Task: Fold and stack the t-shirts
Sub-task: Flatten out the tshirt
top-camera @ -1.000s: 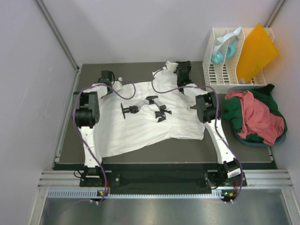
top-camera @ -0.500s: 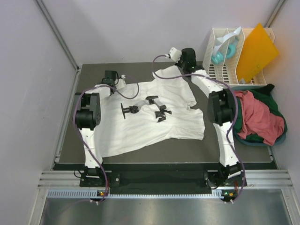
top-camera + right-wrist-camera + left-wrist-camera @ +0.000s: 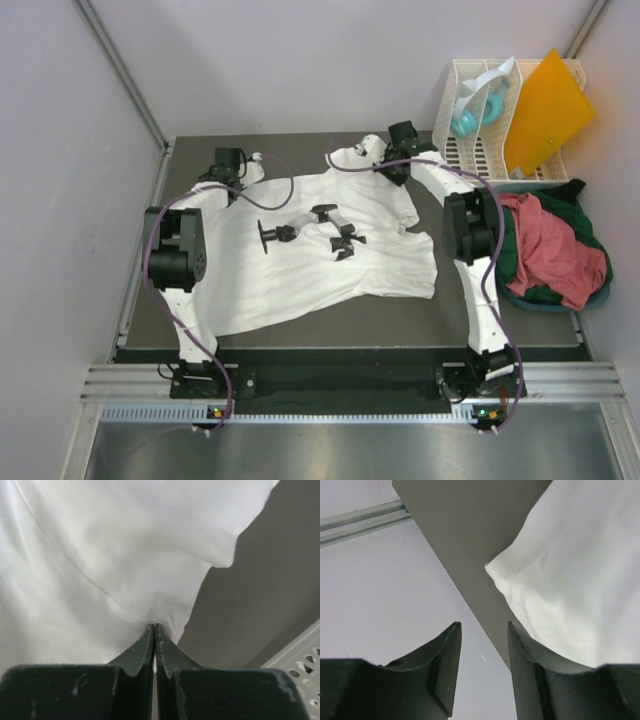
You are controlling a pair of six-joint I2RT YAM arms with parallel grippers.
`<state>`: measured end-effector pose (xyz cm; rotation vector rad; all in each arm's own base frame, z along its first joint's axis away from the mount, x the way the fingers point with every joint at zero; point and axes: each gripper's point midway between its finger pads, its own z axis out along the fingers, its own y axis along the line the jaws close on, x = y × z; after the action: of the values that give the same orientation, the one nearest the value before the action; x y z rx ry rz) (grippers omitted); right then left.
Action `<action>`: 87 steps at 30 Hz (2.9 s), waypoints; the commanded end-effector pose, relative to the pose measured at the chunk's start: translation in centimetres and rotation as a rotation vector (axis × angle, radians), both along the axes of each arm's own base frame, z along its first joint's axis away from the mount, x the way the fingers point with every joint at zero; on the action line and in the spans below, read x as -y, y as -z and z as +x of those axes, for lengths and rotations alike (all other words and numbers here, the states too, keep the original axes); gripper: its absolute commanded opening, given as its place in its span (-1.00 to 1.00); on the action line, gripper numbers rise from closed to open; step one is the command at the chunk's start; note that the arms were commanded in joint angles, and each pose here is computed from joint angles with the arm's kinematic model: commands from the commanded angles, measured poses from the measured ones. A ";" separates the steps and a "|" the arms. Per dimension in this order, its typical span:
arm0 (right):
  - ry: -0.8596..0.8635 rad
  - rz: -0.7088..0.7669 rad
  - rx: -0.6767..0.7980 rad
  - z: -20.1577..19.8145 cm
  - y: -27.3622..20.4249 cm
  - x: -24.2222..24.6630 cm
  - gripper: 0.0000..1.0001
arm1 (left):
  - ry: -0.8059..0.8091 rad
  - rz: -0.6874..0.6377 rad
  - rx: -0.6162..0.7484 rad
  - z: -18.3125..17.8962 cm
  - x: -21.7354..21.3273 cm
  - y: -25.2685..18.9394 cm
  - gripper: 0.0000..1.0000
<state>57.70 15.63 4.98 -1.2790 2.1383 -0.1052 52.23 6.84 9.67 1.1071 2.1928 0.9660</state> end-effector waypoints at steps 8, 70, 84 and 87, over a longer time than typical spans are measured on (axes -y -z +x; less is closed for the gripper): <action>0.026 0.002 0.014 1.6 1.2 0.4 -1.00 | -0.010 0.024 -0.024 -1.1 -1.7 0.1 -0.10; 0.114 -0.187 0.081 0.3 1.8 2.9 -1.00 | 0.205 -0.624 -0.190 6.9 5.6 4.1 -1.00; 0.109 -0.227 0.040 0.1 3.9 3.2 -1.00 | 0.007 -0.412 -0.128 8.7 0.3 7.8 -1.00; 0.102 -0.239 0.033 -0.1 4.3 3.2 -1.00 | -0.040 -0.337 -0.096 9.0 -1.0 8.2 -1.00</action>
<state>58.44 12.05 3.39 -1.2299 2.1697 -0.4447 60.87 4.37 3.52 1.0356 2.2941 0.3237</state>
